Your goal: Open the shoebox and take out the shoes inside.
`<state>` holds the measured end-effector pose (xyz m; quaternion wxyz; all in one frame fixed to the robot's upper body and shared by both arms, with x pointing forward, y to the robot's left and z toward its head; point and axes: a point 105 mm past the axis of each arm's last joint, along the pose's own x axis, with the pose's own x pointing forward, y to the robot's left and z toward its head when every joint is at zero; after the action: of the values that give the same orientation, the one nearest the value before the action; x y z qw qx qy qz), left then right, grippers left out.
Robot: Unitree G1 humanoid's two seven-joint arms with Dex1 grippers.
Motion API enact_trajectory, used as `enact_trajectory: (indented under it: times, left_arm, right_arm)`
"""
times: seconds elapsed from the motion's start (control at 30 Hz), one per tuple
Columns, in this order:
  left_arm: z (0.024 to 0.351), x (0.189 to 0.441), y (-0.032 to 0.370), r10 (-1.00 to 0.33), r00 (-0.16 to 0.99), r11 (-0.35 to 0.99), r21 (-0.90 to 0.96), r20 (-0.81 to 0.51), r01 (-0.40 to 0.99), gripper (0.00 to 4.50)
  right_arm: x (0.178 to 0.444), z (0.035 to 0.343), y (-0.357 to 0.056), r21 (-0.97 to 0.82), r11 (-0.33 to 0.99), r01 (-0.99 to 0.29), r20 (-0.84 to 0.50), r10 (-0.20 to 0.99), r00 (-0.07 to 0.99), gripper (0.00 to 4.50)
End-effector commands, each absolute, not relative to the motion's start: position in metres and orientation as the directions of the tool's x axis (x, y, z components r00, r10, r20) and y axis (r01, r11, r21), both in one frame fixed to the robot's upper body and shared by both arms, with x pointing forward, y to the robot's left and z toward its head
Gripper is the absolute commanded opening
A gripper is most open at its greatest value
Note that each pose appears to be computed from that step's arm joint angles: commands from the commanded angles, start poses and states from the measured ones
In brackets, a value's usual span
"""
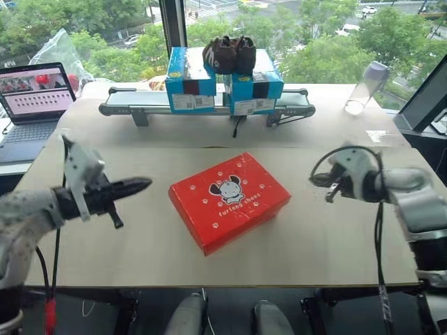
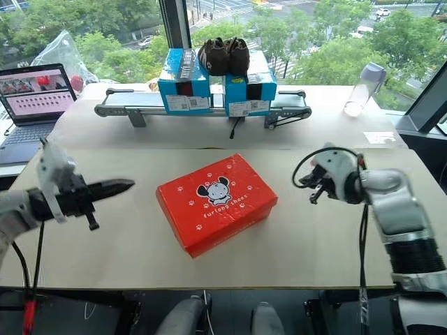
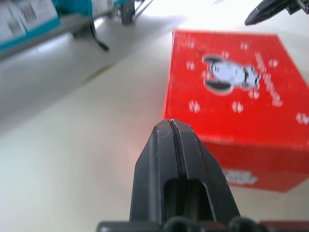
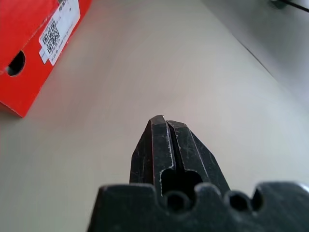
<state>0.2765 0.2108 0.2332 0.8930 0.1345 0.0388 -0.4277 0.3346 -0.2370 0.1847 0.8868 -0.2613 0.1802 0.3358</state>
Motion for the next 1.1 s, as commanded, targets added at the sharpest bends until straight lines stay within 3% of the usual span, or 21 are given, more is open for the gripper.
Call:
enact_trajectory:
  times: [0.03, 0.2, 0.33, 0.37, 0.57, 0.83, 1.1]
  left_arm:
    - [0.252, 0.271, 0.205, -0.787, 0.588, 0.55, 0.221, -0.186, 0.806, 0.99]
    - [0.267, 0.266, 0.195, -0.814, 0.53, 0.474, 0.254, -0.239, 0.843, 2.81]
    - [0.274, 0.259, 0.19, -0.83, 0.481, 0.418, 0.255, -0.284, 0.872, 4.28]
    - [0.275, 0.258, 0.19, -0.832, 0.473, 0.409, 0.254, -0.291, 0.876, 4.44]
    - [0.284, 0.243, 0.185, -0.84, 0.427, 0.358, 0.249, -0.334, 0.9, 4.44]
    - [0.298, 0.228, 0.199, -0.821, 0.457, 0.39, 0.249, -0.342, 0.886, 4.44]
    - [0.298, 0.214, 0.229, -0.827, 0.507, 0.471, 0.193, -0.244, 0.861, 4.44]
  right_arm:
    - [0.299, 0.189, -0.225, -0.244, 0.559, -0.793, -0.557, 0.588, 0.586, 0.0]
    - [0.247, 0.175, -0.187, -0.051, 0.418, -0.907, -0.623, 0.697, 0.356, 0.0]
    - [0.244, 0.162, -0.16, -0.003, 0.408, -0.913, -0.593, 0.734, 0.33, 0.0]
    - [0.245, 0.16, -0.156, 0.004, 0.406, -0.914, -0.588, 0.74, 0.326, 0.0]
    - [0.256, 0.138, -0.127, 0.034, 0.395, -0.918, -0.565, 0.765, 0.308, 0.0]
    - [0.272, 0.117, -0.116, 0.065, 0.399, -0.914, -0.552, 0.778, 0.301, 0.0]
    - [0.281, 0.142, -0.092, 0.135, 0.348, -0.928, -0.398, 0.877, 0.271, 0.0]
